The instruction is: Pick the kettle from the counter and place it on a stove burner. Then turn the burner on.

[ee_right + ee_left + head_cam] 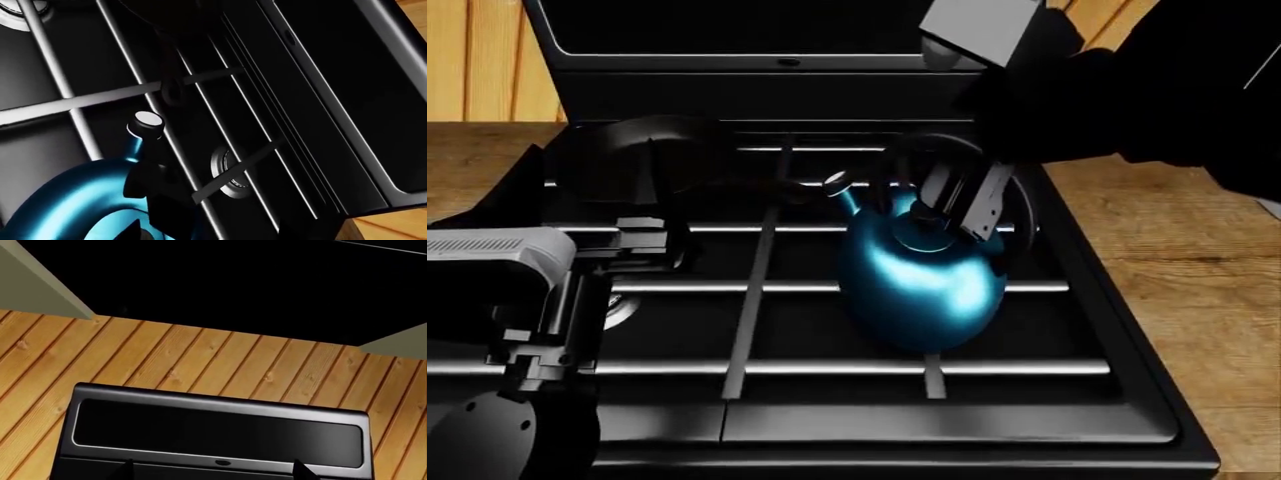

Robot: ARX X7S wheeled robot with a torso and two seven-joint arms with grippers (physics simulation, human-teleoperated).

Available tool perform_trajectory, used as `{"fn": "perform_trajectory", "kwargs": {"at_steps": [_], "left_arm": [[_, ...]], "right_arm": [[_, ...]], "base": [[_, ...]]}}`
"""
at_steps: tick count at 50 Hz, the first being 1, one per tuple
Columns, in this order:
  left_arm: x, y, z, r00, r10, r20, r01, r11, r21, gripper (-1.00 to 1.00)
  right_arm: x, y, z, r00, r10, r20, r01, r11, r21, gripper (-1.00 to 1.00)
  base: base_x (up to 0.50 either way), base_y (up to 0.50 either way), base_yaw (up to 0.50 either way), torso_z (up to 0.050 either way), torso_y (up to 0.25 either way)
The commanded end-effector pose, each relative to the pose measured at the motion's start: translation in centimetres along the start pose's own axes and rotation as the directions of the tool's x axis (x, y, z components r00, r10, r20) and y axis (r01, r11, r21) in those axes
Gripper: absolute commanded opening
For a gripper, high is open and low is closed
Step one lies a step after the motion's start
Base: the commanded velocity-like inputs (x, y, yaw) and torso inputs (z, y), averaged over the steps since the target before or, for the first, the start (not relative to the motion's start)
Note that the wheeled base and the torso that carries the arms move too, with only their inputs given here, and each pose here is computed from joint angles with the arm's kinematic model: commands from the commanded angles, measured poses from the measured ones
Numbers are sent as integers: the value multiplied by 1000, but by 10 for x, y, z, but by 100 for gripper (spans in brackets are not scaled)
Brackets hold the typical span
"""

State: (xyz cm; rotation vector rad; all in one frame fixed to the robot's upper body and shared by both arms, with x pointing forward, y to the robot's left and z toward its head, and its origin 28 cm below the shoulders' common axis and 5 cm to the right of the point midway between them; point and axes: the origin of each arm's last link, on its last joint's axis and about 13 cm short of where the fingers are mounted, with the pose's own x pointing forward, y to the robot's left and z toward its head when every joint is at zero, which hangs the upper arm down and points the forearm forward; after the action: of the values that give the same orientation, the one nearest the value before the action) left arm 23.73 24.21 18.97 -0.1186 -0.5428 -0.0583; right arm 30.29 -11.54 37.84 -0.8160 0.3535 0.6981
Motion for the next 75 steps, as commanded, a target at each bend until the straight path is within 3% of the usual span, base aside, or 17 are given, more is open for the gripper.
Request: {"fn": "perform_trajectory", "kwargs": {"at_steps": [1, 19, 38, 45, 51, 58, 67, 73, 75], "left_arm": [[0, 0, 0, 1000, -1, 1, 1, 1000, -2, 100], [0, 0, 2, 1000, -2, 4, 2, 1000, -3, 100], [0, 0, 3, 1000, -3, 8, 3, 1000, -5, 100], [-1, 0, 4, 1000, -2, 10, 2, 1000, -4, 100], [-1, -1, 4, 1000, -3, 11, 3, 1000, -3, 100], [-1, 0, 4, 1000, -3, 11, 3, 1000, -1, 100], [-1, 1, 6, 1000, 3, 16, -3, 1000, -2, 100], [-1, 0, 8, 1000, 2, 20, -2, 1000, 0, 100], [-2, -1, 9, 1000, -1, 23, 0, 1000, 2, 100]], "right_arm": [[-8, 1, 5, 999, 8, 32, -8, 1000, 8, 100], [-23, 0, 9, 997, -21, 74, 19, 999, 27, 100], [-32, 7, 14, 995, -7, 103, 8, 1000, -2, 100], [-43, 10, 16, 988, -43, 151, 43, 999, -2, 100], [-54, 19, 16, 958, -154, 242, 155, 988, 13, 100], [-61, 26, 10, 876, -372, 305, 353, 928, 119, 100], [-52, 51, -6, 730, -627, 272, 562, 777, 284, 100], [-43, 74, -28, 642, -734, 222, 617, 667, 418, 100], [-41, 82, -33, 623, -749, 225, 620, 649, 441, 100]], "base": [[0, 0, 0, 0, 0], [0, 0, 0, 0, 0], [0, 0, 0, 0, 0], [0, 0, 0, 0, 0], [0, 0, 0, 0, 0], [0, 0, 0, 0, 0], [-129, 0, 0, 0, 0], [-500, 0, 0, 0, 0], [-500, 0, 0, 0, 0]]}}
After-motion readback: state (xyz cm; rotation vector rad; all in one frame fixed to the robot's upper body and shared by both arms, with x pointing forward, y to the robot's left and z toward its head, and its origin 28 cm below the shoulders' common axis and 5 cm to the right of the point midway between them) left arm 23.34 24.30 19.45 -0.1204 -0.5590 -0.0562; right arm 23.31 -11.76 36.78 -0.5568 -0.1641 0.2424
